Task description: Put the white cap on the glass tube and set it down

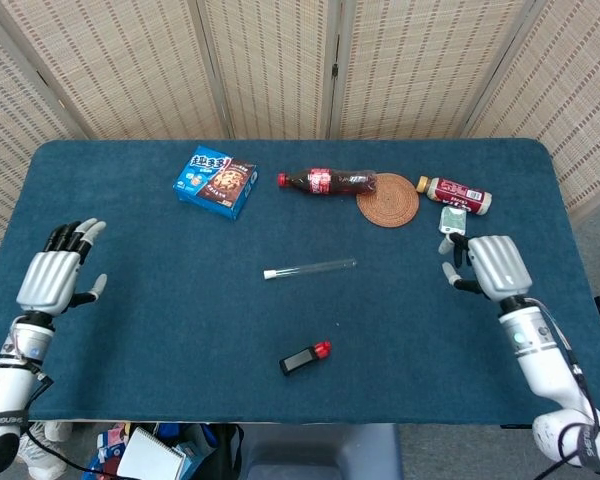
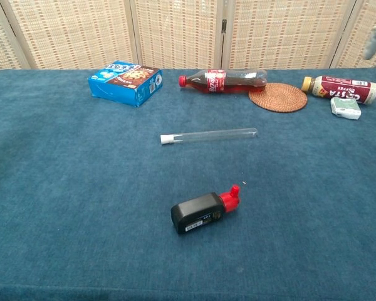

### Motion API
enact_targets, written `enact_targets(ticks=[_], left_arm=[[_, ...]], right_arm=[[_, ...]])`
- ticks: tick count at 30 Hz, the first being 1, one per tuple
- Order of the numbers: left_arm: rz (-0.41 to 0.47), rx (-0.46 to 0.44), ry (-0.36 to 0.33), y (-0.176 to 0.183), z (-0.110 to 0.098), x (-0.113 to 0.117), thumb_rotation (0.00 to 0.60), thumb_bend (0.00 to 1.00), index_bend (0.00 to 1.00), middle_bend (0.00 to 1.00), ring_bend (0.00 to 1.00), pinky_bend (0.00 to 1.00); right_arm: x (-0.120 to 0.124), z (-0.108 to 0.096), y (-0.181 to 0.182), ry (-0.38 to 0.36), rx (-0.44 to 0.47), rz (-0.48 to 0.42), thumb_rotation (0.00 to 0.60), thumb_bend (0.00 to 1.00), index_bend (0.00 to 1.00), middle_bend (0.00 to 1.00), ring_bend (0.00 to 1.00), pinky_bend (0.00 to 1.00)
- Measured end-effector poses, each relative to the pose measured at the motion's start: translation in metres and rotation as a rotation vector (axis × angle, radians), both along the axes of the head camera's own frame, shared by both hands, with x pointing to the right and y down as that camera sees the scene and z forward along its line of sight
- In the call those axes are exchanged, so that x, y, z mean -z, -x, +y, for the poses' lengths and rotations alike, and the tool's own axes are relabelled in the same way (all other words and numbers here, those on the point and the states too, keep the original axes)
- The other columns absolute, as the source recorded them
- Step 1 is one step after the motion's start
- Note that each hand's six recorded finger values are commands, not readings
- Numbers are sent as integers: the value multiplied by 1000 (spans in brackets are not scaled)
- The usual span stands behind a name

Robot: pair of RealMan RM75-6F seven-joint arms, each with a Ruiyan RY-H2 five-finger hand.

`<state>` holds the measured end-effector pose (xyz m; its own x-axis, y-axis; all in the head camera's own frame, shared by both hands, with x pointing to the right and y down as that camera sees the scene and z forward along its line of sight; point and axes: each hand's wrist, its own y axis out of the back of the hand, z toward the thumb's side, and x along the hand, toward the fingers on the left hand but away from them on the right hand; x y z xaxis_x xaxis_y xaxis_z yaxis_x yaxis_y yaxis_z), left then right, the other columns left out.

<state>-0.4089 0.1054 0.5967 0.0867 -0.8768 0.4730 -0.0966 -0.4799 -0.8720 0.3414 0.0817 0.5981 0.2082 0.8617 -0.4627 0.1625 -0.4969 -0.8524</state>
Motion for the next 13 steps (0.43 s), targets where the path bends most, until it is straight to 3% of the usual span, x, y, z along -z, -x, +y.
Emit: enact_targets(ticks=[8,13], left_arm=[[14,60,-56,30,33,20,600,378,80,0,0,0],[8,86,-91,40,56,31,600,375,73,0,0,0]], right_arm=[[24,52,-51,-21,-85,42,600,367,455,442,403,592],[37,84,-75,-34,-137,62,600,325,455,430,394,581]])
